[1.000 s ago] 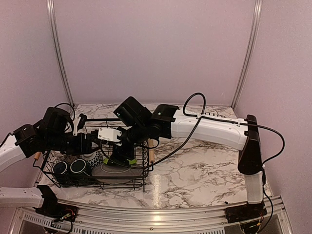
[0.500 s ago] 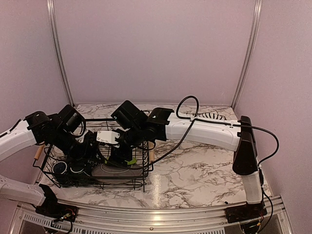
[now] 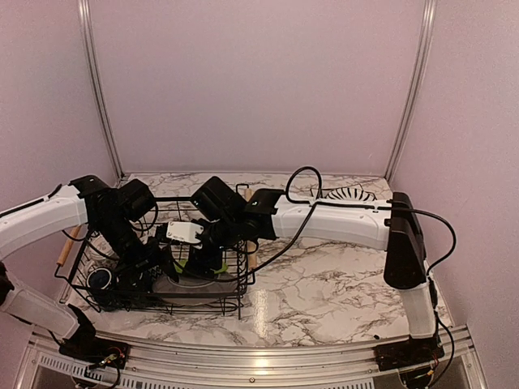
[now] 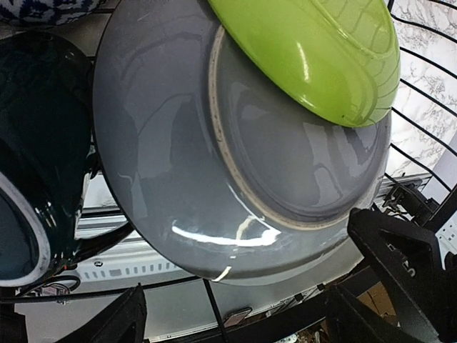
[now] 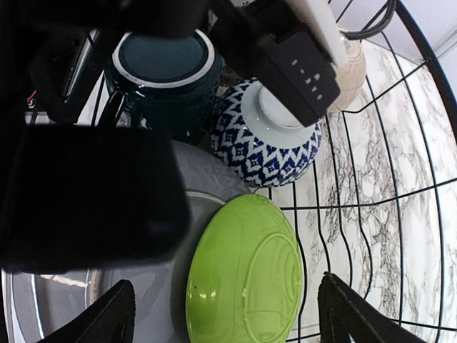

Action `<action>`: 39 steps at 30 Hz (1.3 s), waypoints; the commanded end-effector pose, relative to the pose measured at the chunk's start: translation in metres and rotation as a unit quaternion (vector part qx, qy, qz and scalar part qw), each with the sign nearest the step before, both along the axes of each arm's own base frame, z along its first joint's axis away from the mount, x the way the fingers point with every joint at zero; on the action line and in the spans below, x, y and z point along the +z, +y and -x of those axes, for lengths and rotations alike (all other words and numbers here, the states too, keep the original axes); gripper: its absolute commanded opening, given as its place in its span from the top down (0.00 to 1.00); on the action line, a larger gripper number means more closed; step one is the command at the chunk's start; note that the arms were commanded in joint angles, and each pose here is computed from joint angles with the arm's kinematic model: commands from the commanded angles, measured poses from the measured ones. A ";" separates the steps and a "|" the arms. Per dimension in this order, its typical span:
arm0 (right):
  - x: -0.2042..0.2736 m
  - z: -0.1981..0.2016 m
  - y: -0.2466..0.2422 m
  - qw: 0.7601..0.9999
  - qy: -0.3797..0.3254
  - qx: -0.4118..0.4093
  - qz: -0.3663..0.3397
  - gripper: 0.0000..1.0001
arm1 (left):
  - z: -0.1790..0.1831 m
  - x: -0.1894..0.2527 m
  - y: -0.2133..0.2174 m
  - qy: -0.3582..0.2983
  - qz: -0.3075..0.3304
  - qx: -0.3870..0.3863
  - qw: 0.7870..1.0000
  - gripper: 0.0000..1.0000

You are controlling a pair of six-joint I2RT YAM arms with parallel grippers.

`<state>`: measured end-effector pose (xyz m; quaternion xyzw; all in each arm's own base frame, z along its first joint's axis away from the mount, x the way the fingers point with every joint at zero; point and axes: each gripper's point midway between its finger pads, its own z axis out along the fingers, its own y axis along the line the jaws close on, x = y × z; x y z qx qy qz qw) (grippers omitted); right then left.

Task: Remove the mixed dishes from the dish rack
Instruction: Grab the plate from the dish rack.

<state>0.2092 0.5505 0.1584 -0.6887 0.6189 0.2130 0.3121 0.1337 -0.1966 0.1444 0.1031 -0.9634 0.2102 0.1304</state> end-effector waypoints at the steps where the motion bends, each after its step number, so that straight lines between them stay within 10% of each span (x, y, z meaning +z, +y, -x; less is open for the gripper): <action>1: 0.006 -0.011 0.005 1.000 -0.003 -0.013 -0.027 0.15 | -0.002 -0.004 0.000 0.028 0.011 0.036 0.999 0.10; 20: 0.020 -0.029 -0.002 0.998 -0.010 -0.046 -0.052 0.15 | -0.018 -0.021 -0.023 0.029 0.062 0.056 0.996 0.01; 27: 0.028 -0.027 -0.006 0.996 -0.018 -0.059 -0.056 0.15 | -0.039 -0.003 -0.037 -0.016 0.121 0.093 0.988 0.24; 39: 0.033 -0.010 -0.016 0.997 -0.036 -0.046 -0.045 0.14 | -0.070 0.023 -0.039 -0.082 0.176 0.155 0.969 0.34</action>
